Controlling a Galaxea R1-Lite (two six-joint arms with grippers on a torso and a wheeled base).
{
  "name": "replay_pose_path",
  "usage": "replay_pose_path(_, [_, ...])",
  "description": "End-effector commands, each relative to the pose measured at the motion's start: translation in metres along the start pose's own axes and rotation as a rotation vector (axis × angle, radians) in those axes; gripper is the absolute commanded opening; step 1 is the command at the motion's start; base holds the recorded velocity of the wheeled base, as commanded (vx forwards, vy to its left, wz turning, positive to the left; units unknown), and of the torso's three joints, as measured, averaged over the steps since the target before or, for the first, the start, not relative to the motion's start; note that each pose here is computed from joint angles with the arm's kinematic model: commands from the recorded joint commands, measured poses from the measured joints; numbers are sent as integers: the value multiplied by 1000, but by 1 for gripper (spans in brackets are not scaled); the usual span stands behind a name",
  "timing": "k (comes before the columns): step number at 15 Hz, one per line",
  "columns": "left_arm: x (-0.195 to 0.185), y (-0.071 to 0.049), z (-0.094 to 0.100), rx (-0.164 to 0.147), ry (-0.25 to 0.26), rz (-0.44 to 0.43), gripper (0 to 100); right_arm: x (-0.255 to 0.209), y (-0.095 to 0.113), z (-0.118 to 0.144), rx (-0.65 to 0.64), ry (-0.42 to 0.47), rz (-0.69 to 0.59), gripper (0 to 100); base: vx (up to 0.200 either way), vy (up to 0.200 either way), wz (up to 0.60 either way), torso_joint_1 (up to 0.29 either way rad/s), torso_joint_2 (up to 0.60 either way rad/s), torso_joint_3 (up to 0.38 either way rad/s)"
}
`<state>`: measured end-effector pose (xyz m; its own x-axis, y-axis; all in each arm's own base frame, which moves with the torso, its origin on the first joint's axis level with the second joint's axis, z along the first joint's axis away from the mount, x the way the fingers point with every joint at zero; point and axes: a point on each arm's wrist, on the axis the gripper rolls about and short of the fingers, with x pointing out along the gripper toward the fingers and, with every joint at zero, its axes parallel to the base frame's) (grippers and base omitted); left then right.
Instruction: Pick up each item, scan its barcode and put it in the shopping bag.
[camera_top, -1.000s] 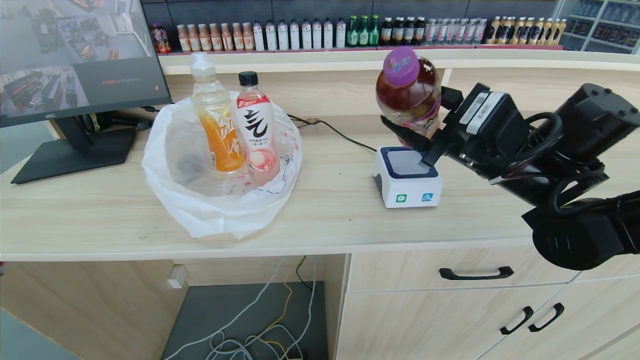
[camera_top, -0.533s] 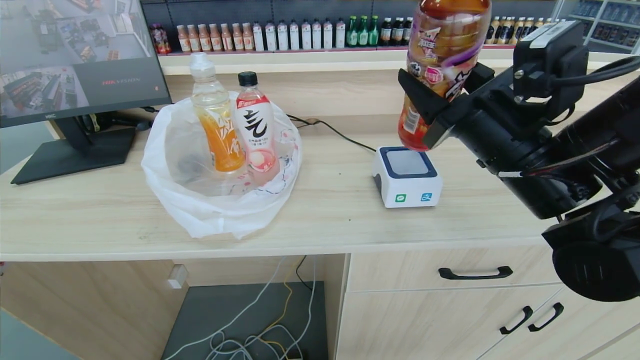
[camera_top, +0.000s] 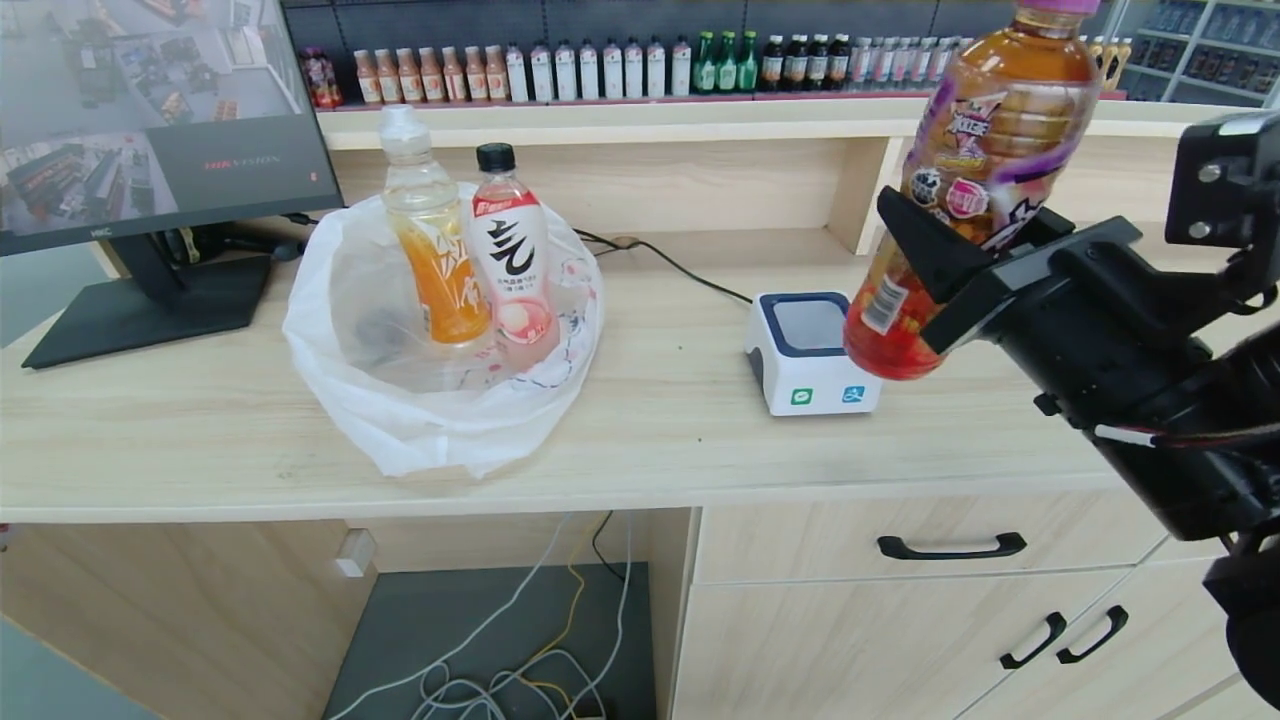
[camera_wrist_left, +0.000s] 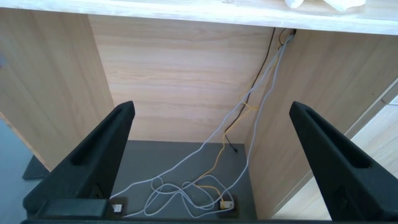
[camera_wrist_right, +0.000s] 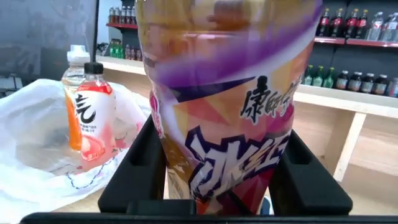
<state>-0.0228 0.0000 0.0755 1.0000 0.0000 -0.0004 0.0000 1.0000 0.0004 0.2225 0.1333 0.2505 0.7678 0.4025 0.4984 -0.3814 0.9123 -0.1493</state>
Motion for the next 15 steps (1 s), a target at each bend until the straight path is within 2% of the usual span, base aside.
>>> replay_pose_path(1, [0, 0, 0, 1, 0, 0, 100, -12, -2, -2, 0, 33, -58, 0, 0, 0, 0, 0, 0, 0])
replay_pose_path(3, [0, 0, 0, 3, 0, -2, 100, -8, 5, -4, 8, 54, -49, 0, 0, 0, 0, 0, 0, 0])
replay_pose_path(6, [0, 0, 0, 0, 0, 0, 100, -18, 5, -18, 55, 141, -83, 0, 0, 0, 0, 0, 0, 0])
replay_pose_path(11, [0, 0, 0, 0, 0, 0, 100, -13, 1, -32, 83, 146, -126, 0, 0, 0, 0, 0, 0, 0])
replay_pose_path(15, [0, 0, 0, -3, 0, 2, 100, -9, 1, -33, 89, 138, -126, 0, 0, 200, 0, 2, 5, 5])
